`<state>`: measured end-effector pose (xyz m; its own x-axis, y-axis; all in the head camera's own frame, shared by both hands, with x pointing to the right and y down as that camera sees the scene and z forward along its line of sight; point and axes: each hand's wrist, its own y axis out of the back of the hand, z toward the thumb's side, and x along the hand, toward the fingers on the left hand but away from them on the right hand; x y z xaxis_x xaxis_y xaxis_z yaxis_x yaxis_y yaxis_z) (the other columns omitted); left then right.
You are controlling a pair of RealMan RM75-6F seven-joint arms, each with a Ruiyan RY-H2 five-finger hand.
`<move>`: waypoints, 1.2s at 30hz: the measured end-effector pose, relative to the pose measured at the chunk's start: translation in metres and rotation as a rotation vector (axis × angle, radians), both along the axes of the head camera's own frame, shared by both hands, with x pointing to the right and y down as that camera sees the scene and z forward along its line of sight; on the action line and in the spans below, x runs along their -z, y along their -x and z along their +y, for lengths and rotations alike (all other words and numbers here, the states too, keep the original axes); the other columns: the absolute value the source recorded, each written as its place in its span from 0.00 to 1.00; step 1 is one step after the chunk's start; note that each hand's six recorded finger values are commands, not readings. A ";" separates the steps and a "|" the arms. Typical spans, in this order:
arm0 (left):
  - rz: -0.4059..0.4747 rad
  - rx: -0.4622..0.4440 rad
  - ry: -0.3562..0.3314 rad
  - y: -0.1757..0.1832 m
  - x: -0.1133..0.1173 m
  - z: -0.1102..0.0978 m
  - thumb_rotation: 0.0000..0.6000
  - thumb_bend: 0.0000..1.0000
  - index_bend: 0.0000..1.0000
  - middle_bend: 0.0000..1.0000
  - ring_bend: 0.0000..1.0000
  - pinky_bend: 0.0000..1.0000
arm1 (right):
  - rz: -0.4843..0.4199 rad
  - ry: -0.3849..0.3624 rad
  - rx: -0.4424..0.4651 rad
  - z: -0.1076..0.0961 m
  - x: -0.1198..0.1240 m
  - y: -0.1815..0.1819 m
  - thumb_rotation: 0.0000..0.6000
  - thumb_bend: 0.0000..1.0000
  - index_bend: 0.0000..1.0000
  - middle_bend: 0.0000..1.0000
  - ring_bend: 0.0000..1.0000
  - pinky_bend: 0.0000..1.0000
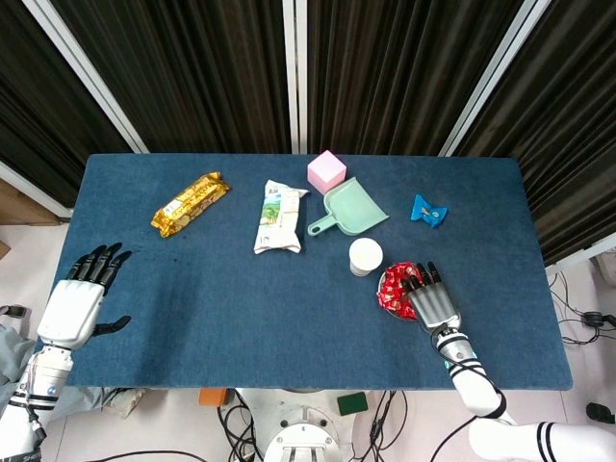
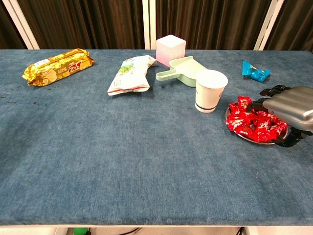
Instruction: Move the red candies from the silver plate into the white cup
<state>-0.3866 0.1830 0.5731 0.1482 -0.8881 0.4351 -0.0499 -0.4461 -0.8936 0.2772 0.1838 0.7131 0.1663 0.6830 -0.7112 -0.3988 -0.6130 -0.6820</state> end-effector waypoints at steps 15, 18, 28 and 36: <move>-0.003 -0.002 0.005 0.000 -0.001 0.000 1.00 0.03 0.10 0.03 0.00 0.14 | 0.005 -0.036 -0.021 0.002 -0.006 -0.001 1.00 0.39 0.37 0.33 0.00 0.00; -0.004 -0.002 0.006 0.000 -0.001 0.000 1.00 0.03 0.10 0.03 0.01 0.14 | 0.002 -0.042 -0.021 0.002 -0.007 -0.001 1.00 0.40 0.41 0.36 0.00 0.00; -0.006 -0.005 0.011 -0.001 -0.003 0.001 1.00 0.03 0.10 0.03 0.00 0.14 | -0.011 -0.063 -0.039 0.001 -0.009 0.000 1.00 0.46 0.51 0.43 0.04 0.00; -0.007 -0.005 0.015 -0.001 -0.003 0.001 1.00 0.03 0.10 0.03 0.01 0.14 | -0.018 -0.100 -0.025 0.000 -0.011 0.002 1.00 0.49 0.62 0.50 0.09 0.00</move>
<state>-0.3855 0.1836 0.5765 0.1495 -0.8808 0.4493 -0.0412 -0.4595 -0.8872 0.2751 0.1836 0.7241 0.1604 0.7549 -0.6359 -0.3711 -0.5509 -0.7475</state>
